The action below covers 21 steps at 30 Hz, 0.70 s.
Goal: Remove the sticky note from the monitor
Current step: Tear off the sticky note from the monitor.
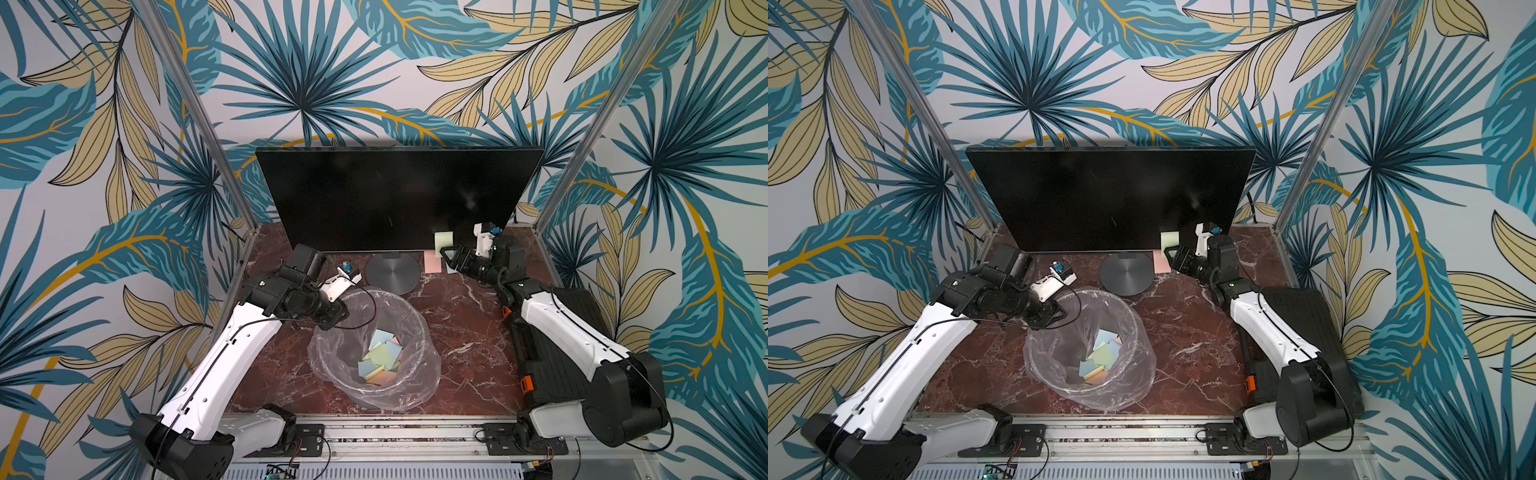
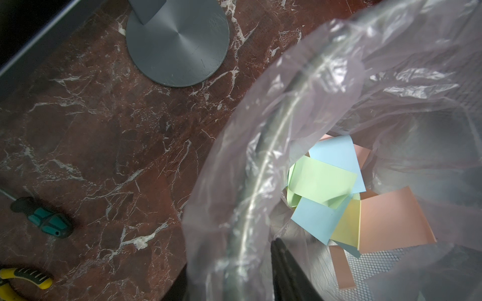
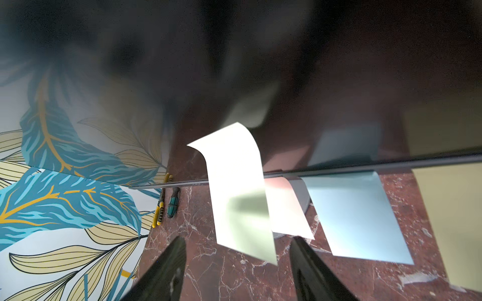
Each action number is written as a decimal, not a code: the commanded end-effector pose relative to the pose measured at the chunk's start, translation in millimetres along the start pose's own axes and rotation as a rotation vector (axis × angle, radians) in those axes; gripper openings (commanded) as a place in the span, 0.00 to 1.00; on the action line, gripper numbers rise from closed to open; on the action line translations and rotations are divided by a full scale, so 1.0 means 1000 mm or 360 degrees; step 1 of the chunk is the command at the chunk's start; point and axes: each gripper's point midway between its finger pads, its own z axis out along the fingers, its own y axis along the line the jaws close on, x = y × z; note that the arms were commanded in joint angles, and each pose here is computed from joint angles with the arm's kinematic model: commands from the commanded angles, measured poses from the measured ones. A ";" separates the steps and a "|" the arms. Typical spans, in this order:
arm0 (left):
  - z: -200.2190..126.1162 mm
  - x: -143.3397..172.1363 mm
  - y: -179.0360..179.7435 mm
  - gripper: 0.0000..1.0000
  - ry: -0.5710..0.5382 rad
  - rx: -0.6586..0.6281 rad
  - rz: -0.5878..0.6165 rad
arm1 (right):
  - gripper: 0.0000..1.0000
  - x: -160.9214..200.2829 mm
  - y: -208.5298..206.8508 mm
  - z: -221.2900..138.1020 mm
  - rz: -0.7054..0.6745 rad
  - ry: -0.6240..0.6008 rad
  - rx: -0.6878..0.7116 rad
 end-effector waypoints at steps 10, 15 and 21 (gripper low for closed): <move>-0.001 -0.004 0.000 0.42 -0.0010 0.0007 0.0006 | 0.32 -0.016 0.011 0.001 -0.0100 -0.0071 -0.0048; -0.001 -0.004 0.000 0.42 -0.0010 0.0008 0.0005 | 0.19 -0.015 0.010 0.000 -0.0099 -0.0066 -0.0043; -0.001 -0.004 0.000 0.42 -0.0013 0.0005 0.0005 | 0.00 -0.016 0.011 -0.002 -0.0105 -0.0071 -0.0045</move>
